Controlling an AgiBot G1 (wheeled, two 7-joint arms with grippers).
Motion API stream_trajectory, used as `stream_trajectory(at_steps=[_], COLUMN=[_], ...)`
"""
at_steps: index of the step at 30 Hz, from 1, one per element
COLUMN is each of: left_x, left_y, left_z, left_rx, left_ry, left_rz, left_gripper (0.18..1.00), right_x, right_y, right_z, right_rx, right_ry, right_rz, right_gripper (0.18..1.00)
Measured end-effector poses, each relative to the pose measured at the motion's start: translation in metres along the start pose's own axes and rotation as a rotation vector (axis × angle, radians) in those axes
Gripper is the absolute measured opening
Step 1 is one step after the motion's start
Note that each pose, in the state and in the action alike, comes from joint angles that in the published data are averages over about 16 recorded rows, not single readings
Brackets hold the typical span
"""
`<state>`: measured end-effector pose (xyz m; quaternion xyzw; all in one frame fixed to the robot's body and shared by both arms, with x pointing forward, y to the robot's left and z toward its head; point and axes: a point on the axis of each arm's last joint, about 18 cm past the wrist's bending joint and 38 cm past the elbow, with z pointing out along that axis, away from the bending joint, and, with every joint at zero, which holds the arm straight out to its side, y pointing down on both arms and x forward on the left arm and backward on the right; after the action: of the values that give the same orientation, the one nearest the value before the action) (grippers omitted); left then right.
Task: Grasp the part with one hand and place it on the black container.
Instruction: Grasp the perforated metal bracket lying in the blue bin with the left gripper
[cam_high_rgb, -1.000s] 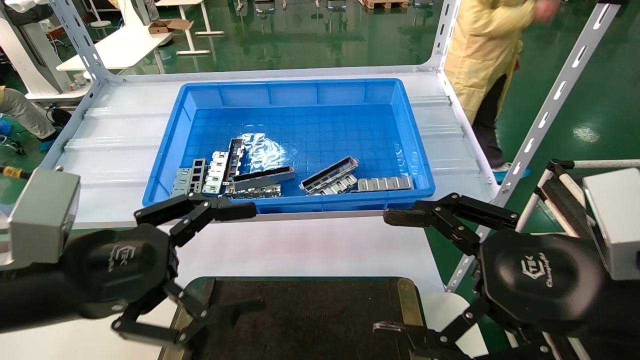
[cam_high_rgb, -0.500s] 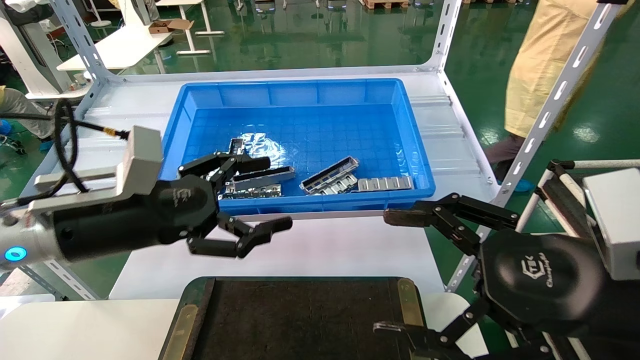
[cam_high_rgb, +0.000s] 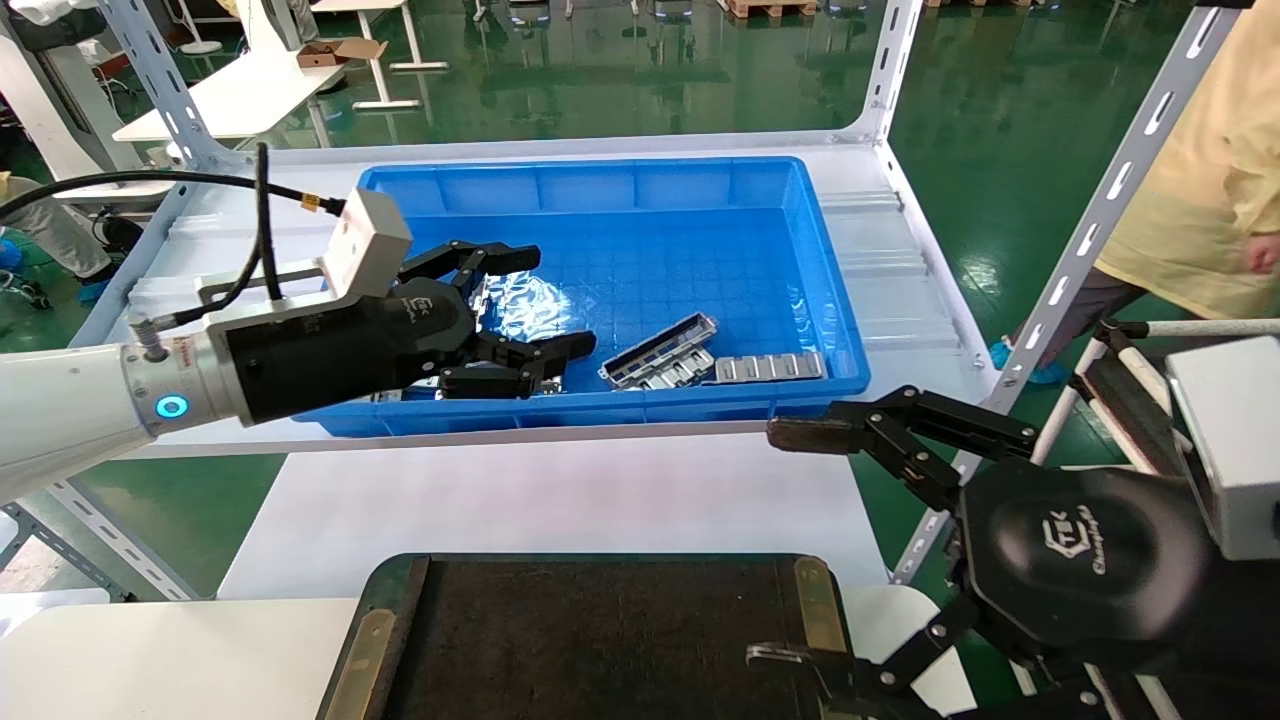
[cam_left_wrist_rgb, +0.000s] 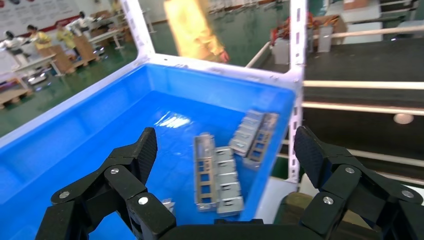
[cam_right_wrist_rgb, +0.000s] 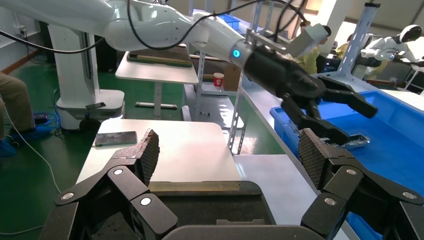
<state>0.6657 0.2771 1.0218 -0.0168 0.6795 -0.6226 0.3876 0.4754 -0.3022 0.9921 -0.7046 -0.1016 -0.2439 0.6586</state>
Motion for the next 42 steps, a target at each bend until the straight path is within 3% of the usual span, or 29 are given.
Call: stream_trajectory(at_steps=[22,42], left_x=[-0.050,-0.045], left_y=[0.054,0.059], left_z=[0.045,0.043], left_rx=[-0.216,-0.244], left_ry=[-0.316,-0.287], left_rz=[-0.028,-0.054], left_gripper=[1.001,1.001], right_x=[0.000,0.000], right_y=[0.000,0.000], right_z=[0.000,0.000], right_rx=[0.000,0.000], right_ry=[0.000,0.000], right_rz=[0.000,0.000], right_gripper=[1.001,1.001])
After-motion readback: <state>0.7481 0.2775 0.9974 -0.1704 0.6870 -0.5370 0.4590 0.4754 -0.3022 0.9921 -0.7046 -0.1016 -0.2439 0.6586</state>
